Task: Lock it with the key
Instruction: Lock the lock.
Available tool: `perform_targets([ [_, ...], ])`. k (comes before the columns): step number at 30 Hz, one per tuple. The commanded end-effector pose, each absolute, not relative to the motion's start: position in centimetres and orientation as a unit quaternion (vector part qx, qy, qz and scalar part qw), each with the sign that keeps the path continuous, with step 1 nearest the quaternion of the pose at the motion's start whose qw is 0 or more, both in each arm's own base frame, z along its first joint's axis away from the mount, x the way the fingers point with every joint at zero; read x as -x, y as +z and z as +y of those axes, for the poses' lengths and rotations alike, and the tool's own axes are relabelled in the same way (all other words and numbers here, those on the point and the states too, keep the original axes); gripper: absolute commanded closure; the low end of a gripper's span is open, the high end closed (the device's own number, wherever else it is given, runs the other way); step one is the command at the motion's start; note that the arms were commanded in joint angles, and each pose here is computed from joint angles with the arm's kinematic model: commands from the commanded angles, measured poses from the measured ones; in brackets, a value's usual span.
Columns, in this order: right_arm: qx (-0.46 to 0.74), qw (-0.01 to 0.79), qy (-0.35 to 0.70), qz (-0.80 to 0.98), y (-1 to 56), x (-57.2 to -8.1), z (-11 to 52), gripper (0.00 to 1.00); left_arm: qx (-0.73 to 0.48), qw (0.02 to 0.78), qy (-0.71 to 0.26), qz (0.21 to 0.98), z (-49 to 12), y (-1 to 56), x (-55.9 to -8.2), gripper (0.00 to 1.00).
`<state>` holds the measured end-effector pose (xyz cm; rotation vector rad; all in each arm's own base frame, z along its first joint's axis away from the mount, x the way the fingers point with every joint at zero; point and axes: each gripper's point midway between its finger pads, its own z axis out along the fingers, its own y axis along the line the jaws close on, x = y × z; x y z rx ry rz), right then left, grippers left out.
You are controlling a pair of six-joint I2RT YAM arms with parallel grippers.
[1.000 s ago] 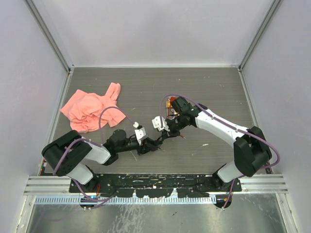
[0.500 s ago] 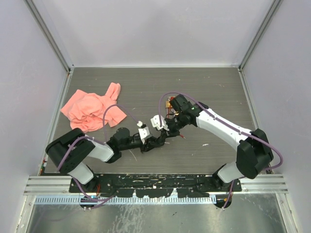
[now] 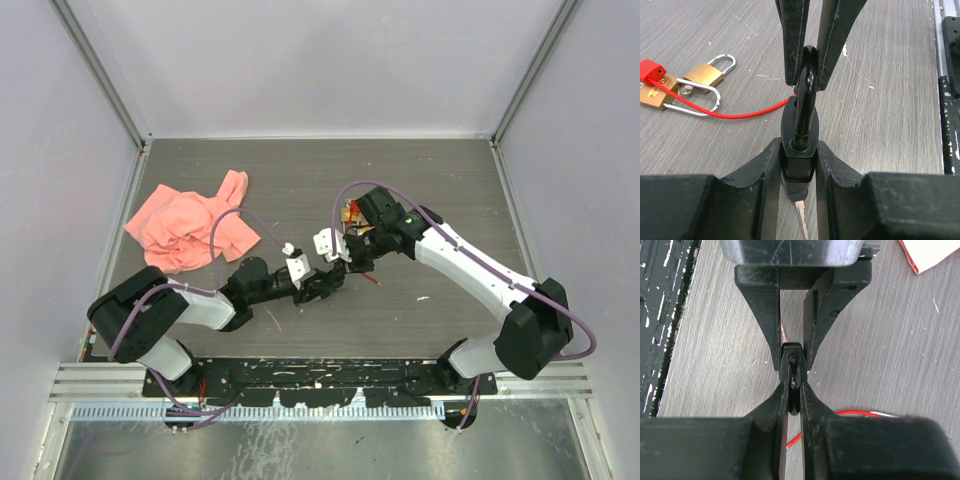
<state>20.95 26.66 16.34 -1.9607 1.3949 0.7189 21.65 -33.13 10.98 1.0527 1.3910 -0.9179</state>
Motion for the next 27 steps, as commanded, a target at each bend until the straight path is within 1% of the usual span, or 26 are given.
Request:
perform_targets([
  [1, 0.728, 0.324, 0.329, 0.507, 19.4, -18.7, 27.8, 0.99, -0.414, 0.647, -0.358, 0.531, -34.1, 17.8, -25.3, 1.0],
  [4, 0.725, 0.303, 0.328, 0.523, 17.7, -19.1, 27.6, 0.99, -0.416, 0.633, -0.366, 0.54, -34.2, 16.2, -25.0, 1.0],
  [8, 0.723, 0.275, 0.339, 0.536, 16.0, -19.2, 27.7, 0.99, -0.405, 0.636, -0.361, 0.55, -33.2, 14.6, -24.8, 1.0],
  [14, 0.712, 0.271, 0.372, 0.53, 16.3, -18.6, 28.6, 0.99, -0.412, 0.63, -0.345, 0.561, -32.3, 14.7, -24.6, 1.0],
  [20, 0.711, 0.257, 0.368, 0.542, 15.1, -18.9, 28.9, 0.99, -0.441, 0.607, -0.328, 0.574, -31.7, 14.4, -24.0, 1.0],
  [27, 0.712, 0.245, 0.367, 0.546, 14.3, -18.6, 29.2, 0.99, -0.434, 0.583, -0.36, 0.584, -31.4, 13.6, -22.7, 1.0],
])
